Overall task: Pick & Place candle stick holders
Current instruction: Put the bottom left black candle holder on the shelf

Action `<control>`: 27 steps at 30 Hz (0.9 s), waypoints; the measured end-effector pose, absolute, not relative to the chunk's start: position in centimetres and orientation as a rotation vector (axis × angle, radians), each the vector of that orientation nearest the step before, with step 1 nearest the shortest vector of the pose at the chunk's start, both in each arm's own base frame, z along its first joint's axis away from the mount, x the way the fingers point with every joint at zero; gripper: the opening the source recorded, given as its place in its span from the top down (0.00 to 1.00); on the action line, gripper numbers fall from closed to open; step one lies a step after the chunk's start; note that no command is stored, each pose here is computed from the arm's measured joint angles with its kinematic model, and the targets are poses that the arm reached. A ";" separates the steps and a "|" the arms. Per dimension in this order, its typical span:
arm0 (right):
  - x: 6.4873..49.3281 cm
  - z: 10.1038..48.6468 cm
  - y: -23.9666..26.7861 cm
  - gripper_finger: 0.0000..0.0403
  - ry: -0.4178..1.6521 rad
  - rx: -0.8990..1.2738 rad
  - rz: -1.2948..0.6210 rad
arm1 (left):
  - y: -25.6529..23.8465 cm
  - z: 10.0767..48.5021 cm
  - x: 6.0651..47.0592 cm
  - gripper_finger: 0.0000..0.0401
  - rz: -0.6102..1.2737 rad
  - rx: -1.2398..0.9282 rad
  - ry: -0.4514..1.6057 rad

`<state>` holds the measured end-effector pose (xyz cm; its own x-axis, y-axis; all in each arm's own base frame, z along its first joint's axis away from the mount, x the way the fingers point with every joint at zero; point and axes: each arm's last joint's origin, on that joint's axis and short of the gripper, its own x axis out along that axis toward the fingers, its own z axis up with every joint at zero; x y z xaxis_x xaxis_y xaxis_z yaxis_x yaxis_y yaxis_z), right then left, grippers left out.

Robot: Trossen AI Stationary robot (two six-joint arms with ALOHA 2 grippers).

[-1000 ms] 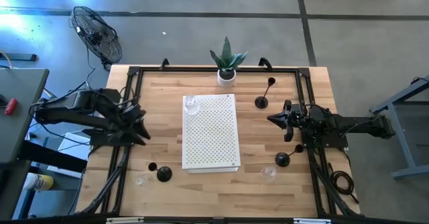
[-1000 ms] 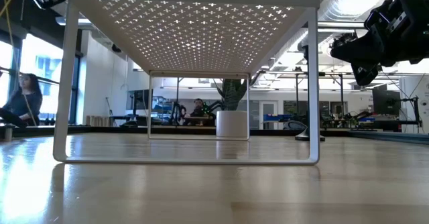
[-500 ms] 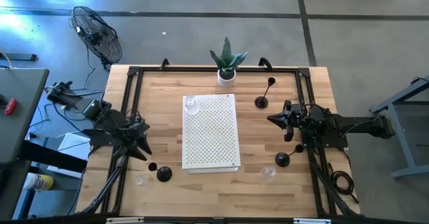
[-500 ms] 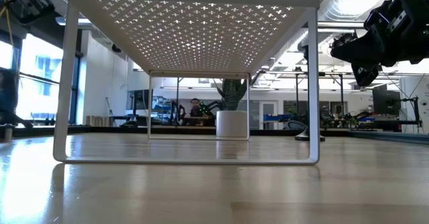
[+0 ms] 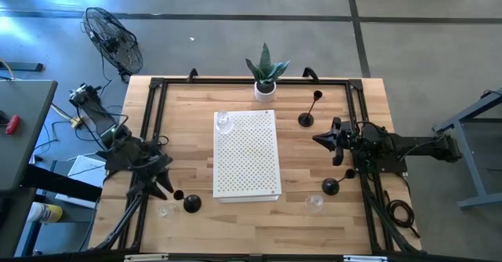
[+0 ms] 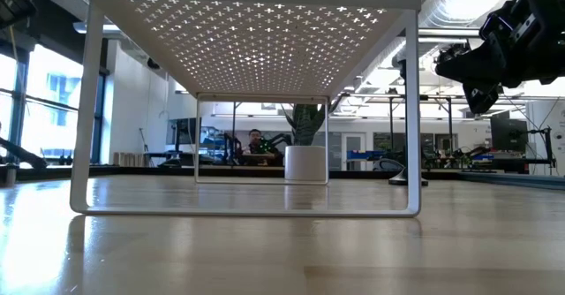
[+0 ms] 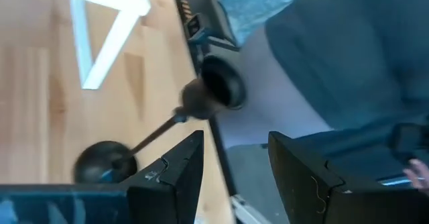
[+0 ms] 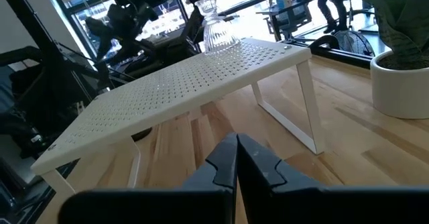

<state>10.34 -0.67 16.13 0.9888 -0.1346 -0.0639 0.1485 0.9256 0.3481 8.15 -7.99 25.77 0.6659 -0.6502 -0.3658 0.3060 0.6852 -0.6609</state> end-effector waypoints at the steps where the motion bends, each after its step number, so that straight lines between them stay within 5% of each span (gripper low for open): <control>1: 10.3 16.1 -0.7 1.00 0.039 0.363 -0.146 | -8.0 25.6 8.2 0.59 -0.563 -0.591 0.629; 20: 10.3 16.1 -0.6 1.00 0.037 0.409 -0.140 | -7.9 21.4 8.7 0.59 -0.326 -0.640 0.648; 27: 10.3 16.1 -0.7 1.00 0.037 0.408 -0.140 | -8.4 21.9 8.7 0.59 -0.443 -0.691 0.652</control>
<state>10.34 -0.65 16.13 0.9897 -0.1284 -0.0639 0.1432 0.9084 0.3927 8.70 -8.38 21.87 0.7168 -0.5716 -0.3993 0.1610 0.6929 -0.7029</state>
